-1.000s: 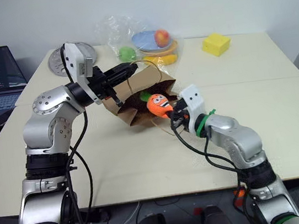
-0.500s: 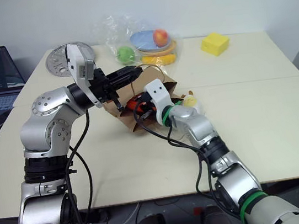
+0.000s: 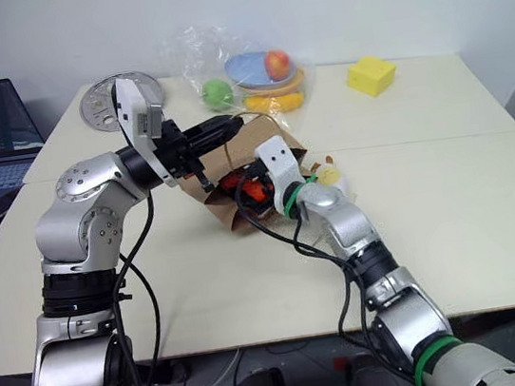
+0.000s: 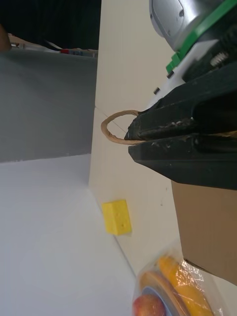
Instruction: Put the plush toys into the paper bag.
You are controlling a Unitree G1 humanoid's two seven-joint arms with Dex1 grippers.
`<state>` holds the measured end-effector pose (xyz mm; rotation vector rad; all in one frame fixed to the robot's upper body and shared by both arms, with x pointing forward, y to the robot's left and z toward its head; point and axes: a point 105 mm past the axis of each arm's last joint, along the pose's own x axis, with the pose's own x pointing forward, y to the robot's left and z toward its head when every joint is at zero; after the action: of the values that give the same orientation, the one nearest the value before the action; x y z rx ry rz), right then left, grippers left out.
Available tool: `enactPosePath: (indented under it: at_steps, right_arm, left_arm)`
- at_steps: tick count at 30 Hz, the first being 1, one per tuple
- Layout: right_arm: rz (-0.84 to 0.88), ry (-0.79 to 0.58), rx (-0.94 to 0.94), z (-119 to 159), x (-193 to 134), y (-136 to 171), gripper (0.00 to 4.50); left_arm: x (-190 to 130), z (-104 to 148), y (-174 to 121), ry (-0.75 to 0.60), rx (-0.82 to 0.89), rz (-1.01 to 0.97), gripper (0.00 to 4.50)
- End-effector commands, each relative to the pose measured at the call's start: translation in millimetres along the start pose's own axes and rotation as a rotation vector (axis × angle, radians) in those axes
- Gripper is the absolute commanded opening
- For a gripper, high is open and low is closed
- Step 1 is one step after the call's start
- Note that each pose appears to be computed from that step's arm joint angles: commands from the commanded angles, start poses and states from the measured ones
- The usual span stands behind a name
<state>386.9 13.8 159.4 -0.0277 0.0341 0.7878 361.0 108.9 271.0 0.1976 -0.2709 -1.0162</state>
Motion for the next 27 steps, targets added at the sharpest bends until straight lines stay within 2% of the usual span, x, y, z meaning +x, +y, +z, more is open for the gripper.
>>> enactPosePath:
  at_steps: [1,8,10,13,18,27]
  right_arm:
    - [-0.035,-0.108,-0.009,18.0,-34.9,-8.2,4.48]
    - [-0.076,-0.135,-0.047,24.6,-94.2,-13.3,4.48]
    - [-0.130,-0.127,-0.061,24.9,-102.5,-22.6,4.48]
    - [-0.321,-0.072,-0.053,13.1,-114.9,-59.6,4.48]
    - [-0.360,0.052,-0.037,-18.7,-103.3,-75.6,4.48]
    - [-0.402,0.123,-0.054,-45.6,-90.9,-95.3,4.48]
  left_arm:
    - [-1.3,14.2,2.9,-0.039,0.053,0.021,0.00]
    - [-3.0,12.6,3.4,-0.036,0.052,0.024,0.00]
    - [-3.3,12.4,3.9,-0.035,0.052,0.026,0.00]
    - [-2.8,11.7,4.8,-0.033,0.051,0.025,0.00]
    - [0.0,13.4,4.9,-0.036,0.056,0.020,0.00]
    - [-2.3,14.8,5.5,-0.030,0.067,0.026,0.00]
